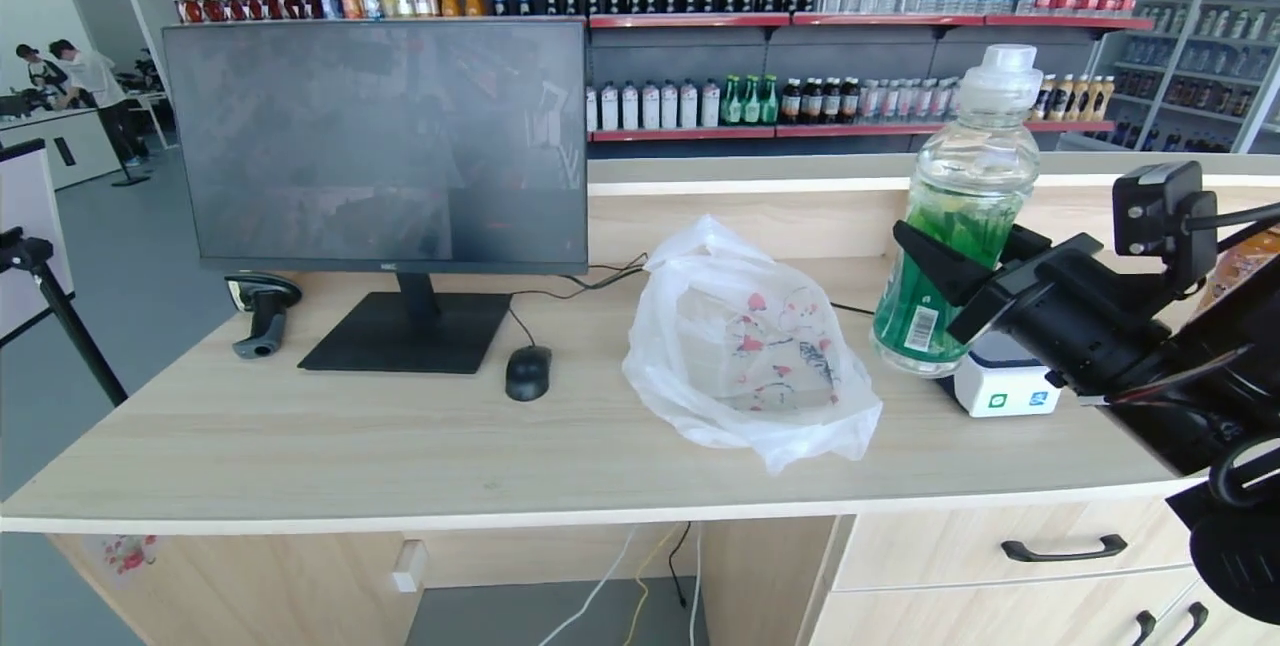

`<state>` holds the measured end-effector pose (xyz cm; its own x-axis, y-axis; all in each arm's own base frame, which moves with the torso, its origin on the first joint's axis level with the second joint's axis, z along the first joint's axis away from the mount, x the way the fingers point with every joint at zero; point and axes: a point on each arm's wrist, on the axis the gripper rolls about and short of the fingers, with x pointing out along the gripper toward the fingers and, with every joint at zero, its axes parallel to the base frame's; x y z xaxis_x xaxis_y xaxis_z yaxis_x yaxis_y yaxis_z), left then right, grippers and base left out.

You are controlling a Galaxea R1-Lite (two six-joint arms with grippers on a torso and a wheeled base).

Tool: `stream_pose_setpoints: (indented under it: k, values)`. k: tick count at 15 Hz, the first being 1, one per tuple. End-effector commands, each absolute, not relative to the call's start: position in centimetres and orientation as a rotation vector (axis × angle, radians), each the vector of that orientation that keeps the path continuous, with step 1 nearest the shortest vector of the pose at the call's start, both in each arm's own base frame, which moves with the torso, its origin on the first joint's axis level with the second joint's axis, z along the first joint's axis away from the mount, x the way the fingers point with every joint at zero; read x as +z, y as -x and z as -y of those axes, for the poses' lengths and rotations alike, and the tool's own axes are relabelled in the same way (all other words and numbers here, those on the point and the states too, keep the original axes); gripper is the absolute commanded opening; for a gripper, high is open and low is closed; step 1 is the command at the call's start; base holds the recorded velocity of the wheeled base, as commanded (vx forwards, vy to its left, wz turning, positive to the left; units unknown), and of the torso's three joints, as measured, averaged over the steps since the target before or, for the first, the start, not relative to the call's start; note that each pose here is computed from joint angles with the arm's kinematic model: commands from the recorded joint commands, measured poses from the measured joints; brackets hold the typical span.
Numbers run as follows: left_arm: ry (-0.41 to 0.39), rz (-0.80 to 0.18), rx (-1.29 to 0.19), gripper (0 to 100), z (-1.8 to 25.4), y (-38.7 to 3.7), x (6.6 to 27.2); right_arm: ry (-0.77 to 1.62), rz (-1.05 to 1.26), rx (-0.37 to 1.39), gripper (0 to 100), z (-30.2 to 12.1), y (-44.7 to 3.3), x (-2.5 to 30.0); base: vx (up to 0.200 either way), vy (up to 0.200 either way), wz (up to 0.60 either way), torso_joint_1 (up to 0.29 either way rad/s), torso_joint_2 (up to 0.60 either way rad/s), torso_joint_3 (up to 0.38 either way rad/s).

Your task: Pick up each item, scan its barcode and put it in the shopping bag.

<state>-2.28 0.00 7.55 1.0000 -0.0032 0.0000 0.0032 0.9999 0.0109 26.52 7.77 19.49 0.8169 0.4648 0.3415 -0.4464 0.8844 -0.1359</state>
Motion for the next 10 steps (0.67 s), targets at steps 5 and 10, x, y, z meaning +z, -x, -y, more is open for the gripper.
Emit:
stream_pose_setpoints:
  k: [5, 10]
  values:
    - [-0.012, 0.002, -0.003, 100, 0.01, 2.28, 7.56, 0.053, 0.36, 0.48, 0, -7.7, -26.99, 18.98, 0.04, 0.0, 0.0, 0.001, 0.0, 0.001]
    - [-0.011, 0.002, -0.003, 100, 0.01, 2.28, 7.56, 0.055, 0.35, 0.47, 0, -7.39, -26.97, 18.78, 0.08, 0.0, 0.0, -0.003, 0.0, 0.001]
